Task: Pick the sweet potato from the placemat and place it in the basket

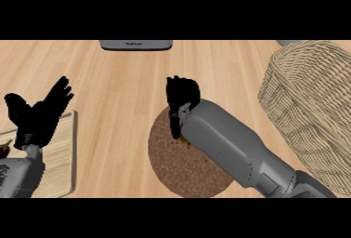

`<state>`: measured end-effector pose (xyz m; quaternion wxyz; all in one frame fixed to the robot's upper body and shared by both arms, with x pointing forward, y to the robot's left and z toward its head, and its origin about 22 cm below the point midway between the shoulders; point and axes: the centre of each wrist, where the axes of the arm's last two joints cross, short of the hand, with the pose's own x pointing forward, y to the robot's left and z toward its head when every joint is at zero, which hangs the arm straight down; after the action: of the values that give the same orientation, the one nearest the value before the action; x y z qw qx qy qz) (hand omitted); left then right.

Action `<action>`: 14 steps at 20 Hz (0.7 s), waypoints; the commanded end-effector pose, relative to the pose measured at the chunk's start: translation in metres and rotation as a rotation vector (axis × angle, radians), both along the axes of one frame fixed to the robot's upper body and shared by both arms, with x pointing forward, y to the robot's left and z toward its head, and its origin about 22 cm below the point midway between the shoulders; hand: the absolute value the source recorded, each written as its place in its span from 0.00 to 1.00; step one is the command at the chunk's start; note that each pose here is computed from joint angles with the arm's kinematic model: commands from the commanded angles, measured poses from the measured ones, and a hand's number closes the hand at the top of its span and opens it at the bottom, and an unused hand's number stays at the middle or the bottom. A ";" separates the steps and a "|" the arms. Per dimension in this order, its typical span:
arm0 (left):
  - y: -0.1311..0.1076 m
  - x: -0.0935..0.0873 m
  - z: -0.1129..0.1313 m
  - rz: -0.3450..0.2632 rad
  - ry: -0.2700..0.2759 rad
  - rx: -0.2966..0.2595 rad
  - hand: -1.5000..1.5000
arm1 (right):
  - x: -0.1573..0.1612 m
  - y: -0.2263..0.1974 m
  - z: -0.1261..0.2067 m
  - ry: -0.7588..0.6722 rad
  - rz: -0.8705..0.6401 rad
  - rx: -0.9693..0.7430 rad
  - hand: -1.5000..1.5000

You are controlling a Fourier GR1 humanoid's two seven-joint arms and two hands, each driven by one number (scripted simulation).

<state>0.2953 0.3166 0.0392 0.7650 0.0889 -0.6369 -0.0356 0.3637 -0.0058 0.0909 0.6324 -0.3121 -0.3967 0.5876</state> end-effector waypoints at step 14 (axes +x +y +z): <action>0.017 -0.001 0.010 0.006 -0.001 -0.010 0.50 | -0.004 -0.038 -0.017 0.064 0.003 0.012 0.00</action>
<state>0.2926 0.3211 0.0392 0.7654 0.0866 -0.6369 -0.0328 0.3652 -0.0306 0.0756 0.6376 -0.3024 -0.3693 0.6047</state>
